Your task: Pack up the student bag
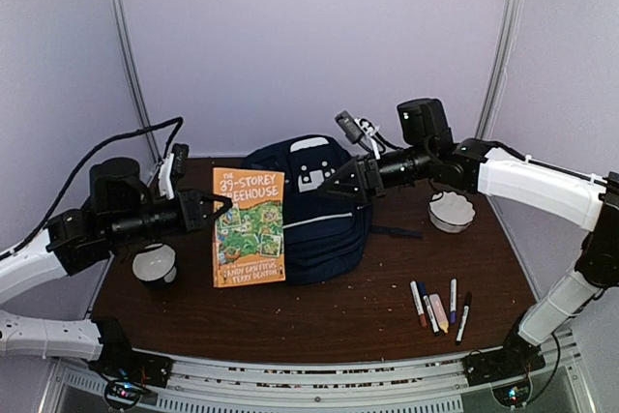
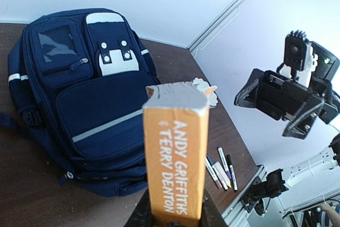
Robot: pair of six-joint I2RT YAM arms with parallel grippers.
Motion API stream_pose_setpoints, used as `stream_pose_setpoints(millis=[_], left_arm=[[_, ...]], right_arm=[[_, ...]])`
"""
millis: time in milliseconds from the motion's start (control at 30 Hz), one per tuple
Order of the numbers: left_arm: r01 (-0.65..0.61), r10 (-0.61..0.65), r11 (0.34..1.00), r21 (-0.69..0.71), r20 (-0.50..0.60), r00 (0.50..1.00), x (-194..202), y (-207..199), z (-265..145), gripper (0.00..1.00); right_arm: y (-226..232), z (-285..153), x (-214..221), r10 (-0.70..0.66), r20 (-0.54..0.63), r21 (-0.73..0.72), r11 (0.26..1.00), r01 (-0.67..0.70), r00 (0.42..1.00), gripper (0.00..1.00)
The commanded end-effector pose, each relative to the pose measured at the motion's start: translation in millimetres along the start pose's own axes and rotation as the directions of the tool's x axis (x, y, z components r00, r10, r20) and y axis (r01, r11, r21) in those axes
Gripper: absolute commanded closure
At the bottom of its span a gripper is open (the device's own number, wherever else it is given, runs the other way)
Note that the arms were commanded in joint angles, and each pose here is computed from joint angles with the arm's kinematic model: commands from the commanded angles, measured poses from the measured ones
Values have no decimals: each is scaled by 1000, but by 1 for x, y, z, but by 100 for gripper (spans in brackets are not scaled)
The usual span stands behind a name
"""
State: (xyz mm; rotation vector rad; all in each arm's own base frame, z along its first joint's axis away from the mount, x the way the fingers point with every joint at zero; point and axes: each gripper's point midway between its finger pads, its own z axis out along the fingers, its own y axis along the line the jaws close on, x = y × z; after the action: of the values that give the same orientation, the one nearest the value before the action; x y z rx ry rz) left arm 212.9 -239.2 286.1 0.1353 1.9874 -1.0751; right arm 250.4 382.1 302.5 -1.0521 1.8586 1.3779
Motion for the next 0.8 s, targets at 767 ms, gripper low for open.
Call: stream_pose_setpoints(millis=[767], left_arm=[[-22,-51,836,548,117,992,-125,-112,127,100]], right_arm=[[-108,-16,0,254,37,79,964,-256,967,11]])
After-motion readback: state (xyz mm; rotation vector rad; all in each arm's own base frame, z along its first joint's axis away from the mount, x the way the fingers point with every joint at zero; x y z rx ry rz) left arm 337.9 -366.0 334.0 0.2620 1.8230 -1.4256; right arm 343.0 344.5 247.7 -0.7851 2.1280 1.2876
